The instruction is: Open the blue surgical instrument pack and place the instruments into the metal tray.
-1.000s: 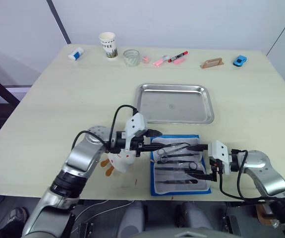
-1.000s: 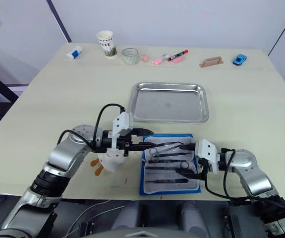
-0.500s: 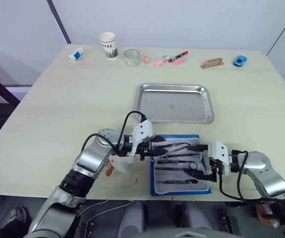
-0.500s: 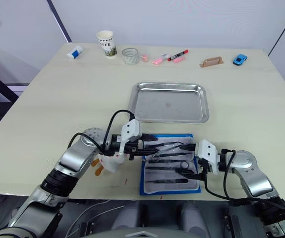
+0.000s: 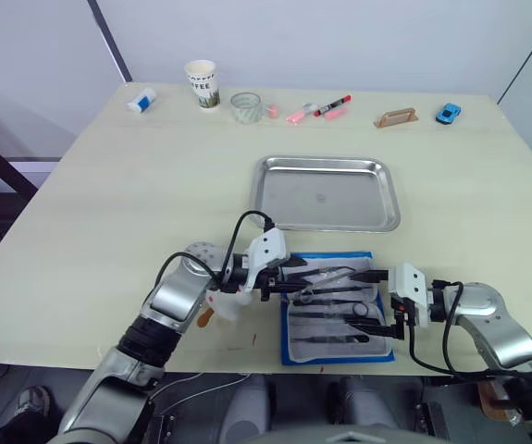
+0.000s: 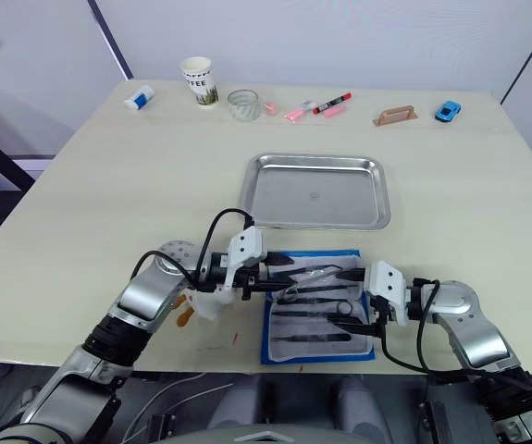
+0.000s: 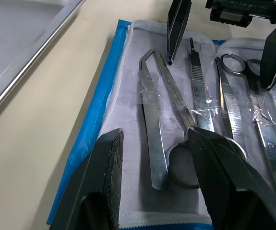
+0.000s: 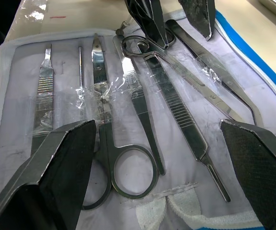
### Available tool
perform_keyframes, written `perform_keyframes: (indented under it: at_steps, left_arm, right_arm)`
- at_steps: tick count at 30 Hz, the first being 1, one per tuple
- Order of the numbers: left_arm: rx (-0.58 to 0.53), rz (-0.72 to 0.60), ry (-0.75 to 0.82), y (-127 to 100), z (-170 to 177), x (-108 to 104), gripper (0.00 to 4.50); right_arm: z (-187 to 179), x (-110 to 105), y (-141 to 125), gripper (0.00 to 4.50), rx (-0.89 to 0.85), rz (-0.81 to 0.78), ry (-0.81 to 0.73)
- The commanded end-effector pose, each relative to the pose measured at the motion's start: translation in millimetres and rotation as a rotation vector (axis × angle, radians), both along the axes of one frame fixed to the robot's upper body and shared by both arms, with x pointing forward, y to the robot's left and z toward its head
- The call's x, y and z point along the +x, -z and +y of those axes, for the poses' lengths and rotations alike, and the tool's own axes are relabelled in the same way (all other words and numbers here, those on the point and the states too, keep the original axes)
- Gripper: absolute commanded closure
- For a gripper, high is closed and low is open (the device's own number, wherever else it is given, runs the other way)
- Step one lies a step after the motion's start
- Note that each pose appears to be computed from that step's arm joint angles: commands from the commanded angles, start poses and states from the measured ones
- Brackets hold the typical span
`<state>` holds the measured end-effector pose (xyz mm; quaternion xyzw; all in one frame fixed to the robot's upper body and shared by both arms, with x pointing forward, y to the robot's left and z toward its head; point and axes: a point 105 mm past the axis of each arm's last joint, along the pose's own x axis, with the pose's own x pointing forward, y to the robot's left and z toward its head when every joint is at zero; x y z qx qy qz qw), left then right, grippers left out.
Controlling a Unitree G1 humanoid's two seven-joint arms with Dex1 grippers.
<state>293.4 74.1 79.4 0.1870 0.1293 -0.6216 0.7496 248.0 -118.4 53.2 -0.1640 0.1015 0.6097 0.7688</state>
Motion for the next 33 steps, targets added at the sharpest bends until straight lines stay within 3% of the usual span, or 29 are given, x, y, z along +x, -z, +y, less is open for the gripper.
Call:
perform_keyframes:
  at_steps: [1,22,23,24,26,33]
  left_arm:
    - [-0.004,-0.030,0.022,-6,-5,2,3.02]
    - [0.090,-0.027,0.028,5,-7,3,3.02]
    - [0.091,-0.022,0.026,6,-7,3,3.45]
    - [0.091,-0.019,0.023,6,-7,3,3.57]
    - [0.096,-0.021,0.020,6,-8,4,4.40]
    - [0.118,-0.047,0.023,3,-7,9,4.46]
  right_arm:
    - [-11,-5,25,0.00,-0.090,0.088,0.040]
    - [-9,-5,24,0.00,-0.088,0.091,0.041]
    - [-9,-5,24,0.00,-0.088,0.092,0.041]
    - [-8,-5,24,0.00,-0.089,0.092,0.040]
    - [-8,-5,23,0.00,-0.089,0.092,0.039]
    - [-8,-6,24,0.00,-0.090,0.095,0.036]
